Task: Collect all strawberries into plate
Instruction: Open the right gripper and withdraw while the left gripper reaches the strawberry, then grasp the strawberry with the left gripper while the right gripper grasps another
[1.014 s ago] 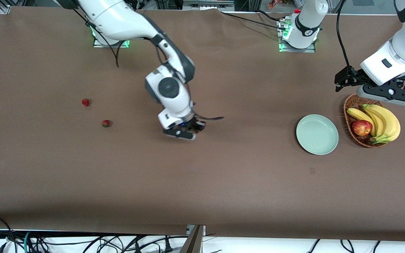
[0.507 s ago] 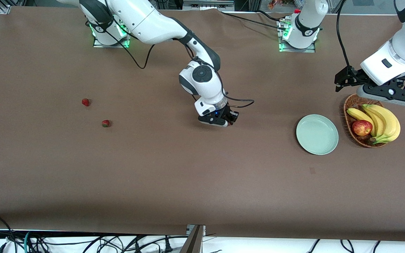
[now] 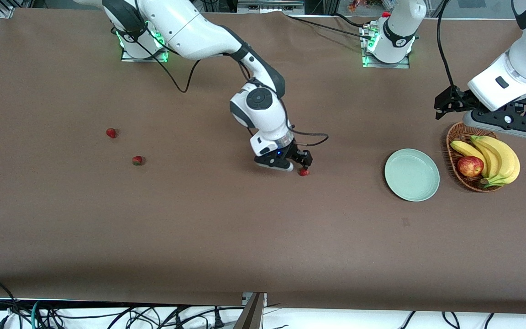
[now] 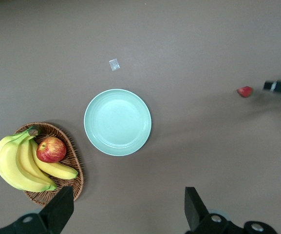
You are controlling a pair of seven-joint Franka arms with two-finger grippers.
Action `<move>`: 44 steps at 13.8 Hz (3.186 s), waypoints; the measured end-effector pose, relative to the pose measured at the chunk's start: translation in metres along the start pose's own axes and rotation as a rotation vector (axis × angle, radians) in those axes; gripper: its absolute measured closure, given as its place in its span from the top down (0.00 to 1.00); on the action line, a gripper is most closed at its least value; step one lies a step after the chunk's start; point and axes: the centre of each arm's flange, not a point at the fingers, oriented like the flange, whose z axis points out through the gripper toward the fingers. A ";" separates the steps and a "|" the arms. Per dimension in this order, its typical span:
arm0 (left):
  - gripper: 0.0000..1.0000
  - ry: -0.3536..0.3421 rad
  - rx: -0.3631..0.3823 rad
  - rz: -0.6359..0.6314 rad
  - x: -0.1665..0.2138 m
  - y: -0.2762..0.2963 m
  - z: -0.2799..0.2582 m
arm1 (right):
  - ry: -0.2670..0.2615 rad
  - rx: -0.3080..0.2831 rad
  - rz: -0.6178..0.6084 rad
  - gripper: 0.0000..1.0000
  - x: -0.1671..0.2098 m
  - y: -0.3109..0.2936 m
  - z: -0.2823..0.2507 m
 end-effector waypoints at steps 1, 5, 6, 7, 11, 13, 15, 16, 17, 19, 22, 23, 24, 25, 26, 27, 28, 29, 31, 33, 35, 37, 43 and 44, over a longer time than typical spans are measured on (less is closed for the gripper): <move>1.00 0.000 0.000 0.000 0.000 0.000 0.000 | -0.008 -0.045 -0.036 1.00 0.023 0.012 -0.006; 1.00 -0.010 -0.002 0.008 0.003 0.003 0.005 | -0.083 -0.214 -0.162 1.00 0.113 0.074 -0.035; 1.00 -0.027 -0.006 0.018 0.007 0.008 0.014 | -0.101 -0.237 -0.188 1.00 0.129 0.087 -0.041; 1.00 -0.054 -0.011 0.035 0.015 0.016 0.029 | -0.116 -0.255 -0.203 1.00 0.144 0.099 -0.047; 1.00 -0.181 -0.135 -0.032 0.049 0.058 0.110 | -0.148 -0.292 -0.232 1.00 0.188 0.138 -0.067; 1.00 -0.183 -0.175 -0.179 0.069 0.065 0.144 | -0.178 -0.316 -0.248 1.00 0.210 0.163 -0.075; 1.00 -0.168 -0.174 -0.324 0.088 0.085 0.176 | -0.232 -0.347 -0.284 1.00 0.237 0.200 -0.086; 1.00 -0.173 -0.166 -0.401 0.095 0.110 0.196 | -0.257 -0.356 -0.302 1.00 0.251 0.222 -0.092; 1.00 -0.195 -0.151 -0.473 0.098 0.147 0.219 | -0.281 -0.365 -0.305 1.00 0.264 0.249 -0.097; 1.00 -0.196 -0.127 -0.628 0.100 0.228 0.268 | -0.333 -0.377 -0.303 1.00 0.285 0.316 -0.107; 1.00 -0.186 -0.125 -0.731 0.103 0.273 0.339 | -0.412 -0.384 -0.288 1.00 0.289 0.403 -0.126; 1.00 -0.169 -0.135 -0.748 0.109 0.268 0.354 | -0.435 -0.390 -0.274 1.00 0.281 0.421 -0.132; 1.00 -0.136 -0.145 -0.760 0.115 0.261 0.365 | -0.453 -0.395 -0.264 1.00 0.269 0.433 -0.134; 1.00 -0.100 -0.153 -0.760 0.120 0.259 0.373 | -0.460 -0.398 -0.262 1.00 0.255 0.440 -0.132; 1.00 -0.077 -0.157 -0.753 0.121 0.262 0.379 | -0.461 -0.398 -0.265 1.00 0.243 0.445 -0.128; 1.00 -0.069 -0.157 -0.749 0.120 0.268 0.383 | -0.464 -0.397 -0.269 1.00 0.233 0.448 -0.123; 0.99 -0.068 -0.157 -0.746 0.118 0.275 0.384 | -0.470 -0.397 -0.271 1.00 0.226 0.450 -0.119; 0.96 -0.070 -0.156 -0.742 0.116 0.283 0.384 | -0.478 -0.398 -0.273 1.00 0.221 0.452 -0.116; 0.74 -0.065 -0.141 -0.730 0.112 0.290 0.385 | -0.499 -0.402 -0.271 1.00 0.212 0.456 -0.110; 0.59 -0.054 -0.114 -0.711 0.110 0.289 0.388 | -0.511 -0.404 -0.270 1.00 0.204 0.461 -0.105; 0.59 -0.056 -0.097 -0.704 0.107 0.286 0.394 | -0.513 -0.404 -0.270 0.96 0.199 0.464 -0.101; 0.59 -0.060 -0.092 -0.702 0.105 0.286 0.397 | -0.512 -0.404 -0.270 0.78 0.198 0.465 -0.099; 0.32 -0.055 -0.071 -0.682 0.103 0.286 0.403 | -0.487 -0.396 -0.272 0.32 0.201 0.462 -0.098; 0.32 -0.054 -0.070 -0.681 0.104 0.285 0.402 | -0.477 -0.391 -0.278 0.32 0.203 0.457 -0.099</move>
